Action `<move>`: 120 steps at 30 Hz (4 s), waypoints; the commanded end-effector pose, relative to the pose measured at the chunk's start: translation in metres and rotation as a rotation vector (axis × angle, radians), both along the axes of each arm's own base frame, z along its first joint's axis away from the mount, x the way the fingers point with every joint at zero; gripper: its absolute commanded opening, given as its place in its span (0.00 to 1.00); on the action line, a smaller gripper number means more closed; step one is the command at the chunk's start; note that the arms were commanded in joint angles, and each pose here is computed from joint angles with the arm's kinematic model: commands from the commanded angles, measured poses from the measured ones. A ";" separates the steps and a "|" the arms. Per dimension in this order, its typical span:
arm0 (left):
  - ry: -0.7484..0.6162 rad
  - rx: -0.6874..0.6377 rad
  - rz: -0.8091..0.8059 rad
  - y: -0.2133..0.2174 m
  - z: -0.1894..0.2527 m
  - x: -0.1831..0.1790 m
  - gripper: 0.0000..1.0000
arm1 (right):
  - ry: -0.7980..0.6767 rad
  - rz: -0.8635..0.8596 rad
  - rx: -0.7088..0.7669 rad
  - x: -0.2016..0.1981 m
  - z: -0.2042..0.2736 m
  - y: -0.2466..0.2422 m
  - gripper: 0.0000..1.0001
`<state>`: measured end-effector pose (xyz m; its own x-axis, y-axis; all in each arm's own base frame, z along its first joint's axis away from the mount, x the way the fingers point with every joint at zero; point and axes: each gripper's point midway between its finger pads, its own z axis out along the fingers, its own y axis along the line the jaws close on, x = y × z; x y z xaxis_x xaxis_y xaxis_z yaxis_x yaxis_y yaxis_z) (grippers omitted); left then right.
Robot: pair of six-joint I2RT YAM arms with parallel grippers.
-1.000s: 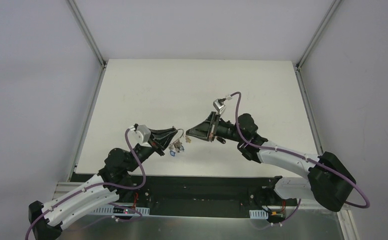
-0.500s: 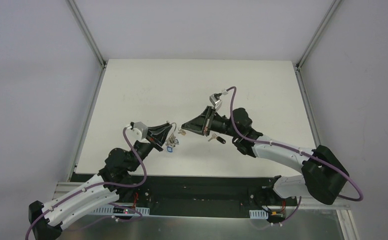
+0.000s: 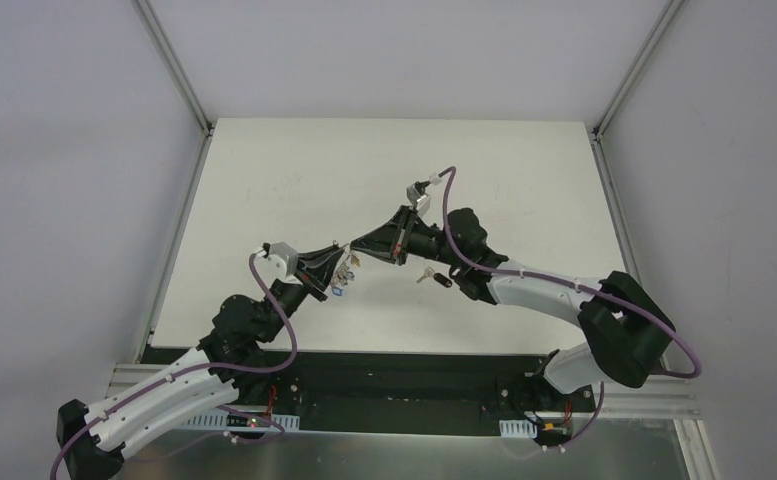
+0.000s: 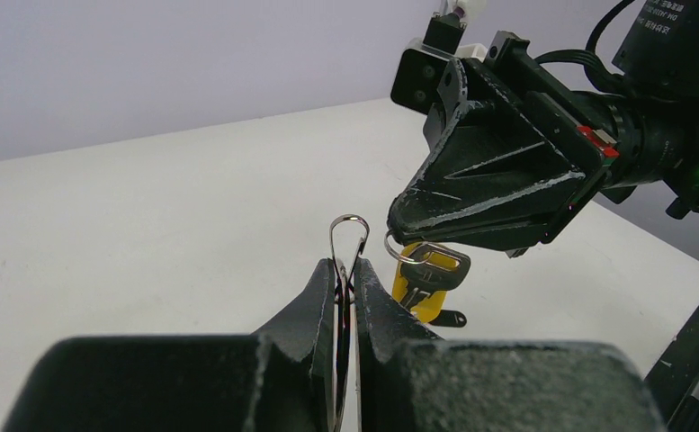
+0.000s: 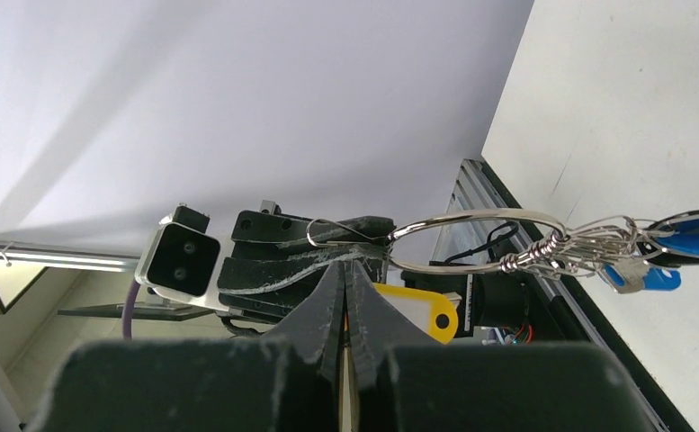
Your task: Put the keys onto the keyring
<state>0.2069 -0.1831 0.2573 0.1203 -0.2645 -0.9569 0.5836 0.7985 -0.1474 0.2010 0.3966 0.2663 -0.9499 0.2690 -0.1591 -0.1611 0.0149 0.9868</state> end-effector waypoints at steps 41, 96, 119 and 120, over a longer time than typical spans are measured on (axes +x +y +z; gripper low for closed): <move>-0.048 -0.037 0.009 0.002 0.014 0.000 0.00 | -0.015 0.004 0.114 0.008 0.030 0.028 0.00; -0.038 -0.026 -0.040 -0.003 0.009 -0.007 0.00 | -0.129 -0.106 -0.178 0.001 -0.020 -0.054 0.30; 0.013 -0.004 -0.006 -0.003 0.001 0.001 0.00 | -0.118 0.183 -0.946 -0.129 -0.147 -0.123 0.58; 0.017 -0.005 -0.005 -0.003 0.000 0.001 0.00 | -0.093 0.173 -0.970 -0.131 -0.152 -0.123 0.58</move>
<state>0.2064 -0.1898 0.2353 0.0791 -0.2015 -0.9763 0.5997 0.7919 -0.1148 0.0715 0.2775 0.1263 -0.9294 -0.1792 -0.3228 -0.3541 0.6798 0.6422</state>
